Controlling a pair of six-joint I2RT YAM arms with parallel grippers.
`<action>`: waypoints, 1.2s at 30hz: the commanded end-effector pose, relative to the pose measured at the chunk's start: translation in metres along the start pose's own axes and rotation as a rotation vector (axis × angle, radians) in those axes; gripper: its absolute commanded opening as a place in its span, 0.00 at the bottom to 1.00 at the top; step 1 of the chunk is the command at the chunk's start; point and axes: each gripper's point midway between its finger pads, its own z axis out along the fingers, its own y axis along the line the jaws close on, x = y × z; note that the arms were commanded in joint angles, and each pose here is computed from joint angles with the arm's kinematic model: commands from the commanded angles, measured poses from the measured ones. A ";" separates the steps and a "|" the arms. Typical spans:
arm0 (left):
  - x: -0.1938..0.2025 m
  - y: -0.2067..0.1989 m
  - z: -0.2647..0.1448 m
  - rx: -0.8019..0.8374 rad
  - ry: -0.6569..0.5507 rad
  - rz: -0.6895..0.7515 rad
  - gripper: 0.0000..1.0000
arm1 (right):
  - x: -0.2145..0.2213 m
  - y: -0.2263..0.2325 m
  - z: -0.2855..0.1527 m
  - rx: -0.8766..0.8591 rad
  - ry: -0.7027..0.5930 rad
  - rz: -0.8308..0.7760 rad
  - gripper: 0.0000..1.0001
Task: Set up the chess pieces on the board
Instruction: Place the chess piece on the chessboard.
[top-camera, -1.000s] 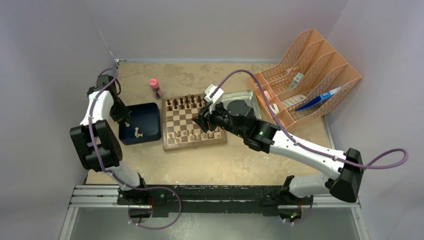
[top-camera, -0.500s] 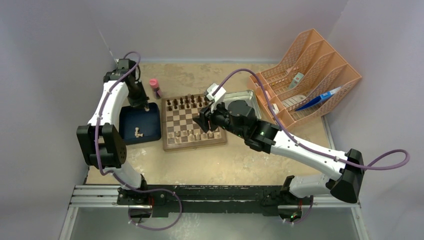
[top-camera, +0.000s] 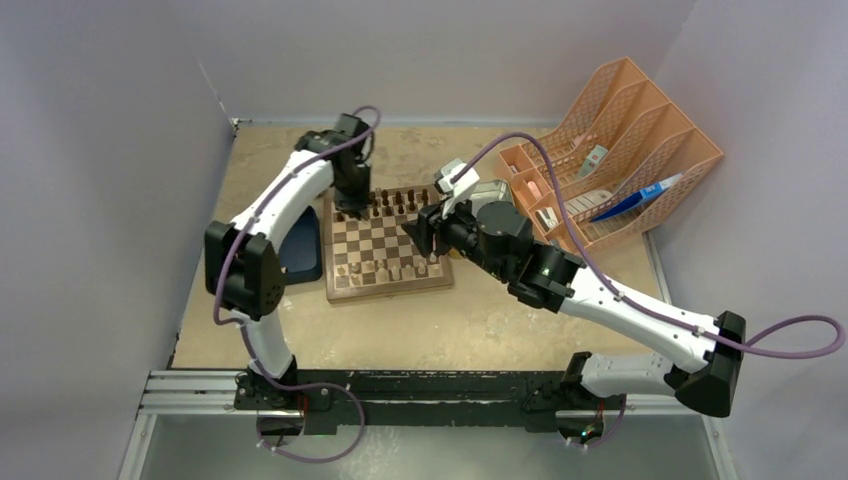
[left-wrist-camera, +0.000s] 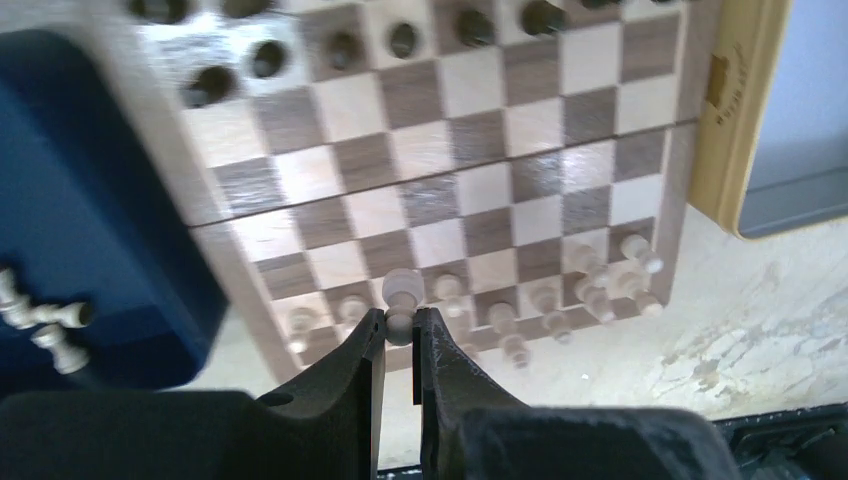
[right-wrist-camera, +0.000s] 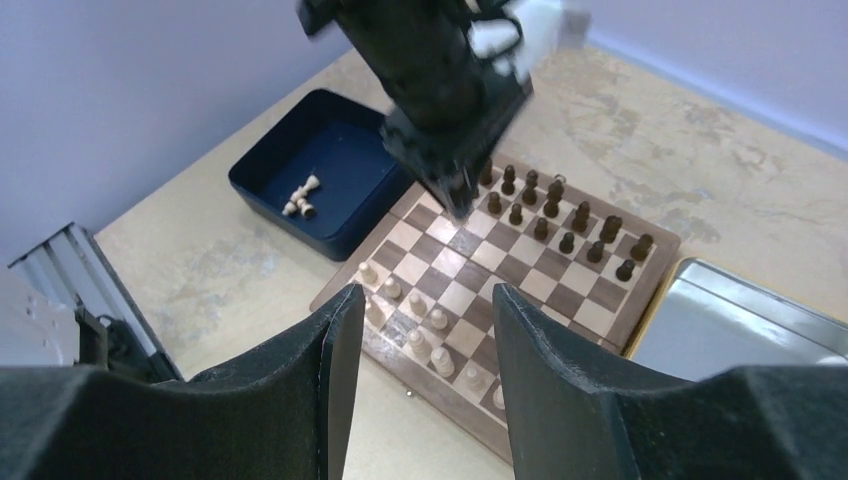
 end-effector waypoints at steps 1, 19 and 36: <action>0.011 -0.042 0.006 -0.003 0.040 0.063 0.00 | -0.035 -0.014 -0.016 0.083 -0.113 0.017 0.53; 0.057 -0.078 0.051 -0.036 0.191 0.188 0.00 | -0.058 -0.021 -0.025 0.116 -0.160 -0.004 0.53; 0.080 -0.067 0.060 -0.048 0.242 0.190 0.00 | -0.059 -0.024 -0.032 0.133 -0.172 0.018 0.53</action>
